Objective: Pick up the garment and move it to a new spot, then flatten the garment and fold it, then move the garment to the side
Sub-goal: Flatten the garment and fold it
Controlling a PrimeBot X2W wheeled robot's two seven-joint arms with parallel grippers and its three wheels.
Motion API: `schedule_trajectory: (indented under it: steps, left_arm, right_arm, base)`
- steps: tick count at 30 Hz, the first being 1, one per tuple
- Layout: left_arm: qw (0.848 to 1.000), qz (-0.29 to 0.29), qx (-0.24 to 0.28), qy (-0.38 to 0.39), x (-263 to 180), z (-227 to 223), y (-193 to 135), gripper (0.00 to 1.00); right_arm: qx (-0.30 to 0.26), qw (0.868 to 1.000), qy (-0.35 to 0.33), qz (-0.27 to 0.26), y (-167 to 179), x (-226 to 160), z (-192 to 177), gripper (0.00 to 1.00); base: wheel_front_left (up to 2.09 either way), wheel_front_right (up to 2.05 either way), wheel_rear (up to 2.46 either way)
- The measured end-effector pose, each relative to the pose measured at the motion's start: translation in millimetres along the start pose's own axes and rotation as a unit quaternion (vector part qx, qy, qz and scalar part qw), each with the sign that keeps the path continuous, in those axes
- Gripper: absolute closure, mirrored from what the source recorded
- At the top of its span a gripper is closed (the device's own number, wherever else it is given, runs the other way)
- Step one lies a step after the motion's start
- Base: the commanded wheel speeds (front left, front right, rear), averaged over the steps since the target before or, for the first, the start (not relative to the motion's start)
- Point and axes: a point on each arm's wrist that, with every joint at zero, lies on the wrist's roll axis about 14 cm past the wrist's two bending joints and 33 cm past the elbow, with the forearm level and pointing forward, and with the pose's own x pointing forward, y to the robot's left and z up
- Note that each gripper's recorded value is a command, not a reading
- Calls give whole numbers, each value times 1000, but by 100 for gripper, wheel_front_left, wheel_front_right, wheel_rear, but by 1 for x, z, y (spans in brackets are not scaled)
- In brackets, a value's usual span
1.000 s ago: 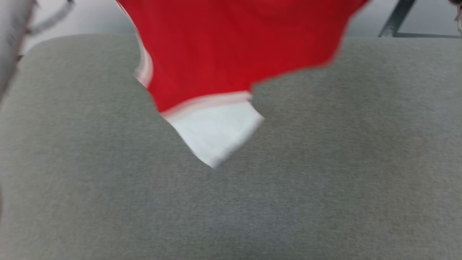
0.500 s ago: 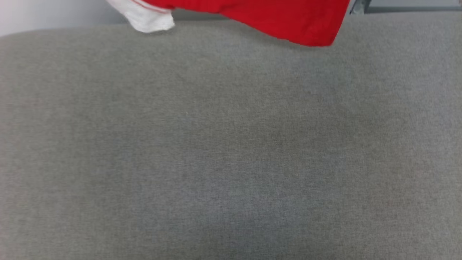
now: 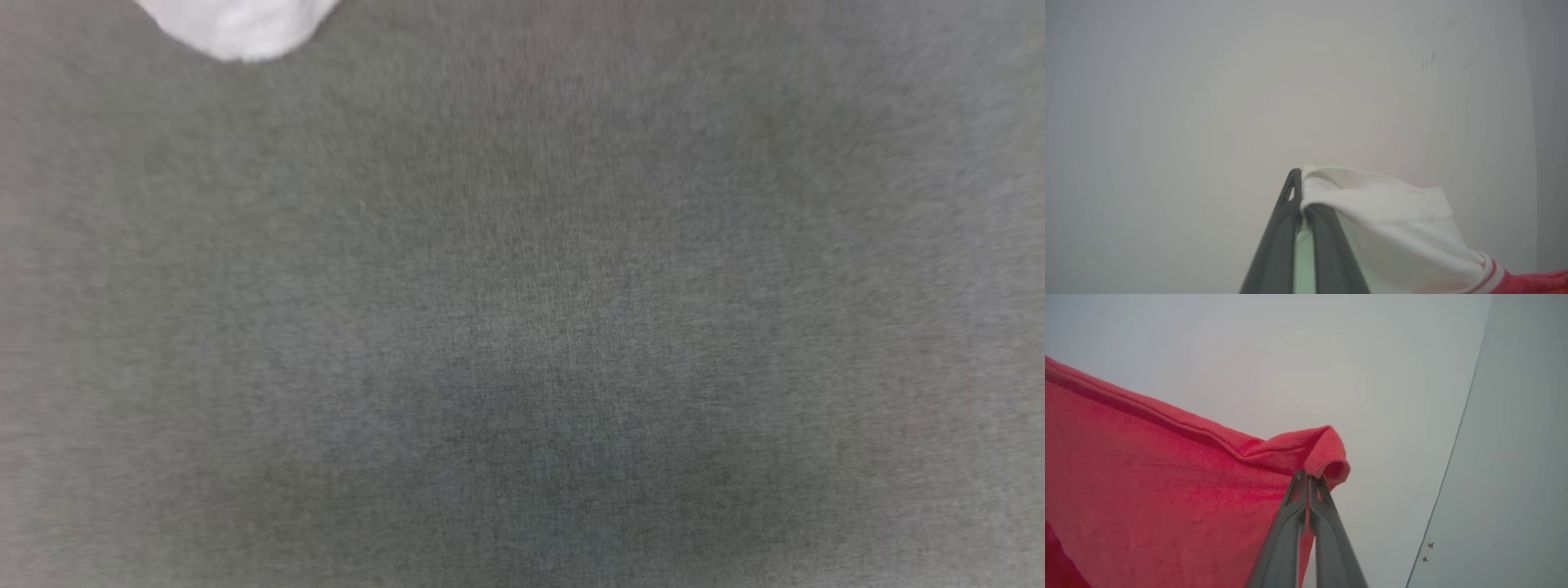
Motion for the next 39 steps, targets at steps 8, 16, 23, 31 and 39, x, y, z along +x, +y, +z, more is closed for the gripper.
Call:
schedule_trajectory:
  steps: [8,16,23,31,39]
  left_arm:
    - [996,-50,-19,-70,27,-12,-33,100]
    - [996,-82,-43,5,6,-138,-61,100]
    - [992,-83,-48,87,-32,-199,-57,100]
    - [973,-90,-36,208,-78,-216,-51,100]
    - [944,-113,-42,308,-145,-216,-55,100]
  right_arm:
    - [-8,998,-50,-21,-32,25,-27,100]
    - [7,999,48,-18,-11,14,-167,100]
    - [8,995,96,-4,9,1,-205,100]
    - [10,988,154,20,32,-24,-202,100]
    - [15,974,219,51,52,-71,-195,100]
  base:
    - [0,0,0]
    - [0,0,0]
    - [0,0,0]
    - [0,0,0]
    - [0,0,0]
